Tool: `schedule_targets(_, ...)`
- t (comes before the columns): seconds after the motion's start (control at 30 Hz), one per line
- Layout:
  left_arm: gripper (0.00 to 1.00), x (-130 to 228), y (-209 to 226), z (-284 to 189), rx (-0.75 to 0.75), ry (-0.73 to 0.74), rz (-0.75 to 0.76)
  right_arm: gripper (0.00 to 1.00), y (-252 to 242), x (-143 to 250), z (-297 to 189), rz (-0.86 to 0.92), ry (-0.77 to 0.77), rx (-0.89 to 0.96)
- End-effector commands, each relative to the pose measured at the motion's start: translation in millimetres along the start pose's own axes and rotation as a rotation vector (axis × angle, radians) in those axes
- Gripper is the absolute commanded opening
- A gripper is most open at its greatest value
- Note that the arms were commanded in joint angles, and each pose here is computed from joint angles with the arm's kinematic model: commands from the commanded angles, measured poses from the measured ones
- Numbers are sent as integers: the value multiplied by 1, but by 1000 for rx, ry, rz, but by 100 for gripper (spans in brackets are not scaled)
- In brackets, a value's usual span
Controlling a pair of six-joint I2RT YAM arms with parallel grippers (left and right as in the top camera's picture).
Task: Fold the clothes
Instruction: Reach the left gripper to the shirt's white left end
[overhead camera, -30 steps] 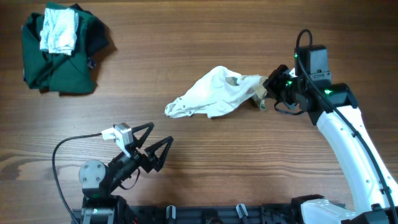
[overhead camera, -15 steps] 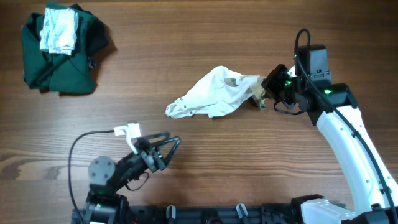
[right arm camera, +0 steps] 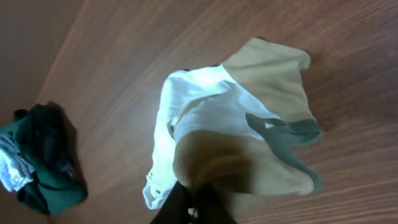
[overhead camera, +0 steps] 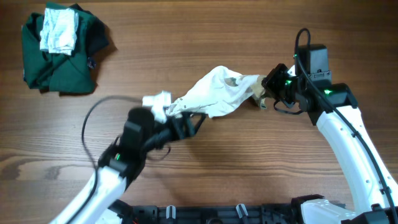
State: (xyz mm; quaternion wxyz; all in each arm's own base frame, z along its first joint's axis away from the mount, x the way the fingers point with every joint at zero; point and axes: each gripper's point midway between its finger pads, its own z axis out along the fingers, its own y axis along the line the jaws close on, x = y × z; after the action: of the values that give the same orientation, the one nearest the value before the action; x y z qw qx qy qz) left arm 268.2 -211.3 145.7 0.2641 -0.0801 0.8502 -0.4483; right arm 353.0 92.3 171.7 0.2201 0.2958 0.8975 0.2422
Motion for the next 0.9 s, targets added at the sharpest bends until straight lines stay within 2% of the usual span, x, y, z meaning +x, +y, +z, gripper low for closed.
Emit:
schedule_targets(0.0, 100, -10, 14, 35, -62, 5, -46, 6, 4, -3, -2, 3, -13, -21)
schedule_targets(0.07, 100, -6, 43, 51, -145, 0, -256, 6, 3, -8, -3, 38, -23, -23)
schedule_targets(0.13, 100, 0, 55, 68, -147, 23, -353, 6, 4, -13, -5, 50, -20, -52)
schedule_targets(0.27, 100, 10, 43, 97, -28, 70, -307, 6, 12, -18, -8, 62, -2, -120)
schedule_targets(0.5, 100, 18, 21, 118, -1, 68, -344, 6, 17, -15, -9, 70, 20, -144)
schedule_targets(0.63, 100, 23, 14, 124, -26, 20, -478, 6, 21, -11, -9, 84, 46, -168)
schedule_targets(0.87, 100, 27, 19, 126, -69, -31, -564, 6, 22, -9, -10, 84, 56, -175)
